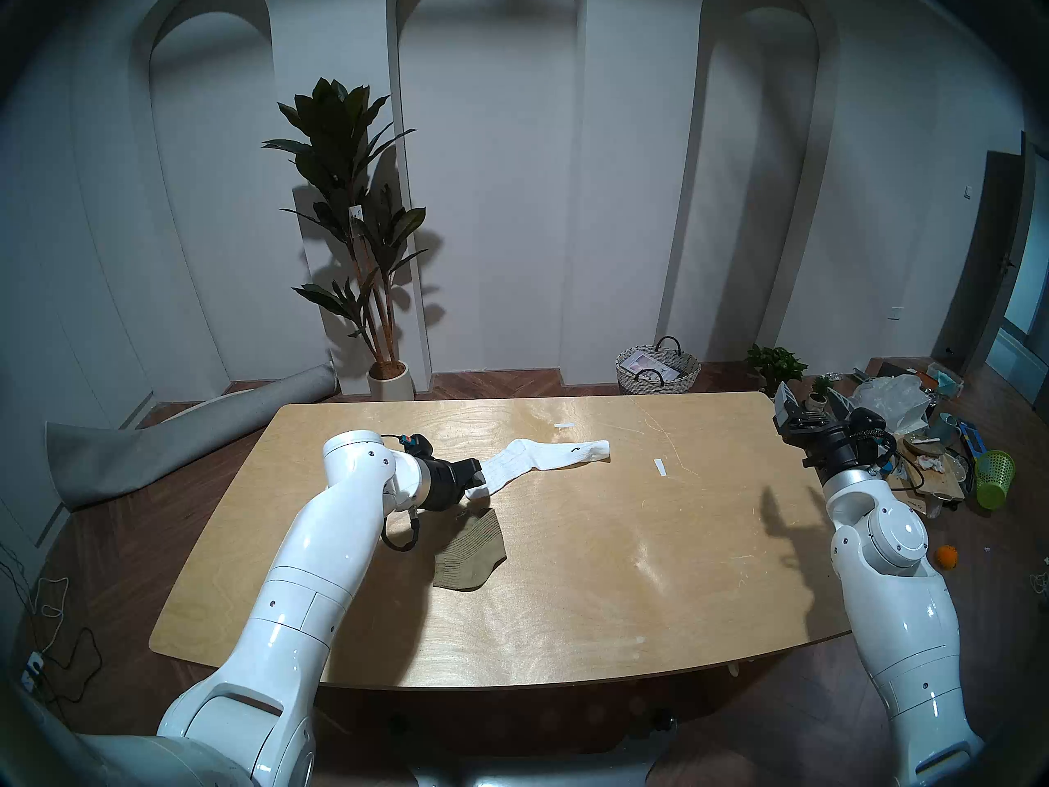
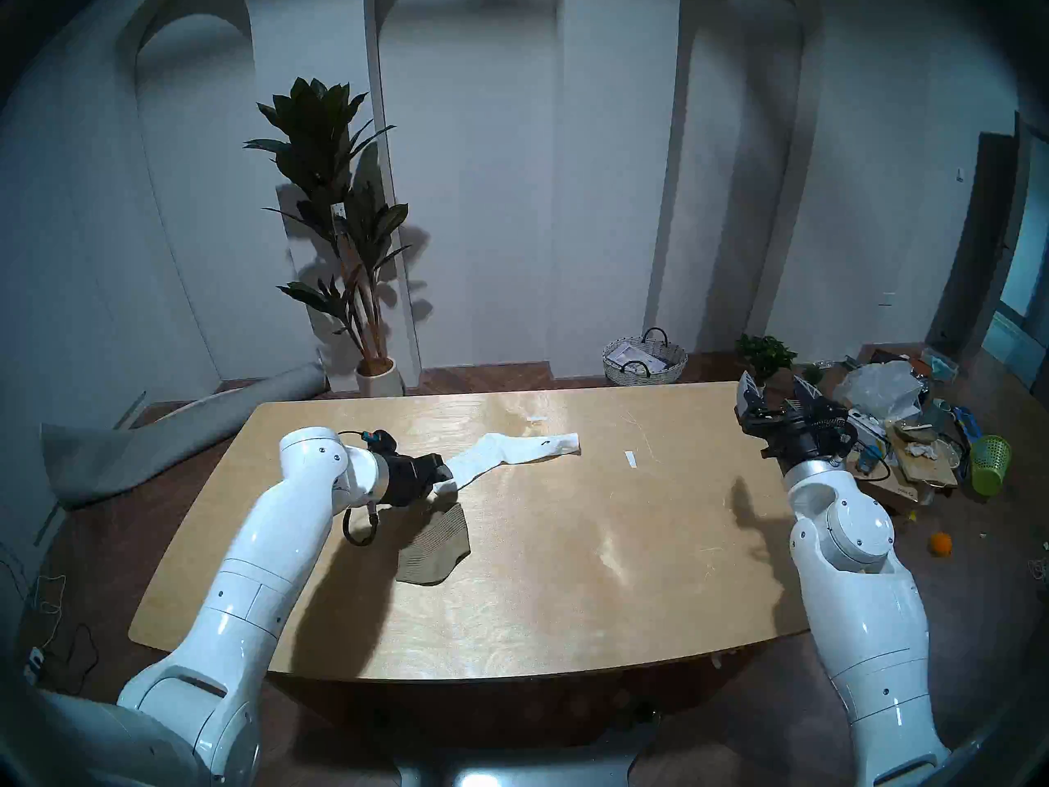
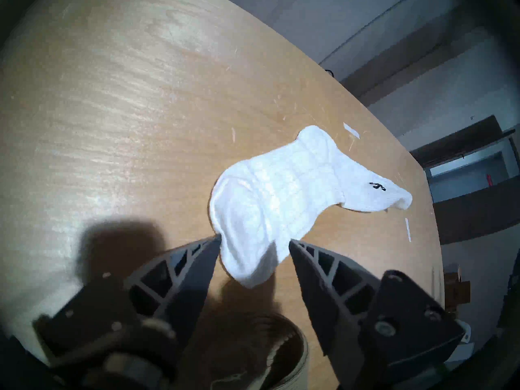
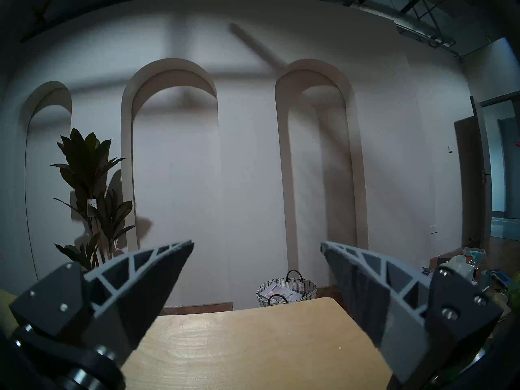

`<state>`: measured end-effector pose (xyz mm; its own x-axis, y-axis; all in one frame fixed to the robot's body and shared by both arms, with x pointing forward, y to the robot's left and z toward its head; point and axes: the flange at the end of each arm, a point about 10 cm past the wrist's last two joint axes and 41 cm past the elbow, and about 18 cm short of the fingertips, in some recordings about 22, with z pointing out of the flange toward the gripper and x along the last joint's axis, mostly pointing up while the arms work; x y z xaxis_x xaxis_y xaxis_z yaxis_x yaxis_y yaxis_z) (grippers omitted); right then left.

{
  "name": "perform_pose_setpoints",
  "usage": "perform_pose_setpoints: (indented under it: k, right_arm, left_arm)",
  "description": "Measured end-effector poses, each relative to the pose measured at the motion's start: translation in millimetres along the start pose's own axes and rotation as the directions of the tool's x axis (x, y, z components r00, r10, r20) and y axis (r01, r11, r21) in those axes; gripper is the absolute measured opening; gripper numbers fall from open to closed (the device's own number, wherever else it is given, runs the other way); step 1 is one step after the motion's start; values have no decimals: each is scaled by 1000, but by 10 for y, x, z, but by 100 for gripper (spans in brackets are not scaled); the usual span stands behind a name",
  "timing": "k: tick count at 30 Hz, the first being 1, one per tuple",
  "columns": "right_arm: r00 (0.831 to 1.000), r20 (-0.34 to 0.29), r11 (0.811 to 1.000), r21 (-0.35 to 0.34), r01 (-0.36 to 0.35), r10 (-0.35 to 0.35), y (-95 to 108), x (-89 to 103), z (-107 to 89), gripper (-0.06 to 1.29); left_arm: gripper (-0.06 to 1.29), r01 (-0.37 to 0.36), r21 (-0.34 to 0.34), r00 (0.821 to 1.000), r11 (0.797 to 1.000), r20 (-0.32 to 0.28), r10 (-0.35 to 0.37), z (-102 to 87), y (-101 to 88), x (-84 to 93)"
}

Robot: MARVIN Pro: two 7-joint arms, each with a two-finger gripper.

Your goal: Fold socks in half once and place them neatly on the table

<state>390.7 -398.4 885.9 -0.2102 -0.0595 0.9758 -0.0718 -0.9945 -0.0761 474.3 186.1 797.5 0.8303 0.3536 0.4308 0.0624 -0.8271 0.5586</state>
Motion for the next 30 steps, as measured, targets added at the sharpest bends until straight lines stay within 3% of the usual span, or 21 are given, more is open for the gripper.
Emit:
perform_pose_setpoints:
  k: [5, 13, 17, 20, 30]
  right_arm:
    - [1000, -5, 1000, -7, -7, 7, 31, 19, 1, 122]
    - [1000, -7, 1000, -15, -13, 13, 58, 34, 1, 122]
    - [1000, -3, 1000, -15, -9, 9, 64, 35, -3, 122]
    - [999, 13, 999, -24, 32, -32, 89, 19, -12, 122]
    - [996, 47, 995, -64, 75, -72, 206, -61, -29, 122]
  left_arm:
    - [70, 3, 12, 1000, 1000, -3, -3, 43, -13, -11]
    - [26, -2, 17, 1000, 1000, -31, 2, 72, 14, -11]
    - [16, -16, 22, 999, 1000, -40, 17, 63, 38, -8]
    - [5, -39, 25, 997, 999, -61, 40, 6, 65, 31]
    - [-3, -97, 32, 987, 995, -123, 100, -275, 114, 186]
